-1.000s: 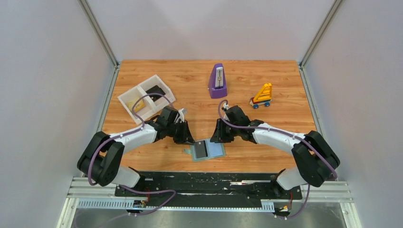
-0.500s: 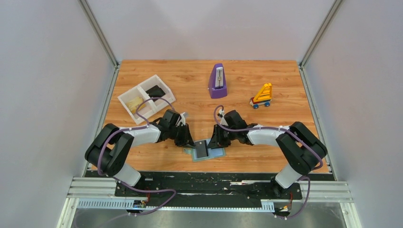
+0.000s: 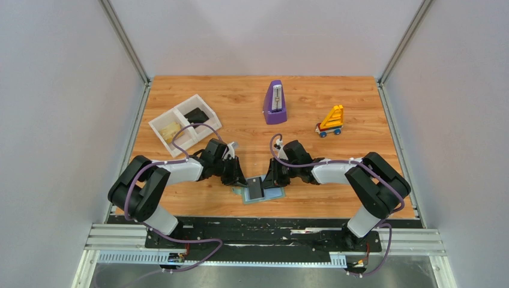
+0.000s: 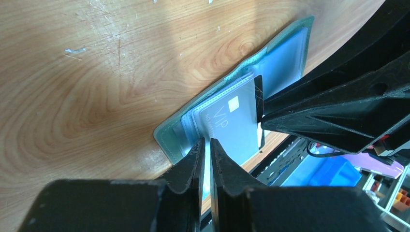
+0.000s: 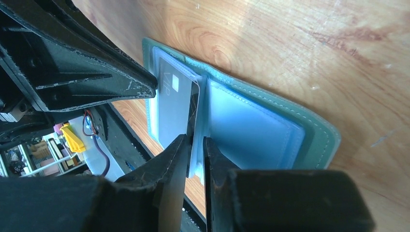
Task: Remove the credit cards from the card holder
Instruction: Remove the credit card from the card holder.
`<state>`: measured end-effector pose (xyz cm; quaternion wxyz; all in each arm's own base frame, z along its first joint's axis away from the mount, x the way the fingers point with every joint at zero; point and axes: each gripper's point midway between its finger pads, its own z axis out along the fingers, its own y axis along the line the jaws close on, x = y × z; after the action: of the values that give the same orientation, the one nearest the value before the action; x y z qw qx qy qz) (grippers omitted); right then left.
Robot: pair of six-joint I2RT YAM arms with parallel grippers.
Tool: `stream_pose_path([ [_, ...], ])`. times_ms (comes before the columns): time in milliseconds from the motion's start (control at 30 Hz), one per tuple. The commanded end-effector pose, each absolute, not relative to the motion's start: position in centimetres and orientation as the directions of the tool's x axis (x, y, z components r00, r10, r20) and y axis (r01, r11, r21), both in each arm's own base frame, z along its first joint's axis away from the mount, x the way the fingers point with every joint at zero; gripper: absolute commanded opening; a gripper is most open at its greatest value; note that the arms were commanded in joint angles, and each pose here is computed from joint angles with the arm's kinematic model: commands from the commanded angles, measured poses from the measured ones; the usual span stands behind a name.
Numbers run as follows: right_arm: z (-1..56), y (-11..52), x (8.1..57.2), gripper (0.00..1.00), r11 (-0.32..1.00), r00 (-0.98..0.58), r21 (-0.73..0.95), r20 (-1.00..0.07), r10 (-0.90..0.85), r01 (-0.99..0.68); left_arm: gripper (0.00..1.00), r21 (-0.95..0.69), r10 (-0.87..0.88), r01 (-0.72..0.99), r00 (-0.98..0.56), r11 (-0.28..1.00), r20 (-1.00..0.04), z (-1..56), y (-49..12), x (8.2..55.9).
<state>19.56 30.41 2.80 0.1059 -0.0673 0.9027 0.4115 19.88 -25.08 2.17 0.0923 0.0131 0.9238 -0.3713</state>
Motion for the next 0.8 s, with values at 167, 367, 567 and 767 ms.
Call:
stream_pose_path([
  [167,3.5,31.3,19.7,0.18,0.600,-0.968,0.770,-0.248,-0.028,-0.215,0.17,-0.648,-0.029,0.083,-0.987,0.757,-0.160,0.7,-24.2,18.7],
  [367,3.9,31.1,19.7,0.01,0.592,-0.965,0.775,-0.261,-0.018,-0.221,0.17,-0.645,-0.031,0.080,-0.987,0.760,-0.160,0.7,-24.1,18.7],
  [567,4.6,30.2,19.4,0.00,0.578,-0.967,0.791,-0.253,0.011,-0.200,0.22,-0.638,-0.024,0.083,-0.987,0.766,-0.157,0.8,-24.1,18.8],
  [767,5.1,28.8,19.4,0.00,0.597,-0.965,0.783,-0.257,0.057,-0.174,0.22,-0.636,-0.024,0.081,-0.988,0.767,-0.154,0.7,-24.1,18.8],
])
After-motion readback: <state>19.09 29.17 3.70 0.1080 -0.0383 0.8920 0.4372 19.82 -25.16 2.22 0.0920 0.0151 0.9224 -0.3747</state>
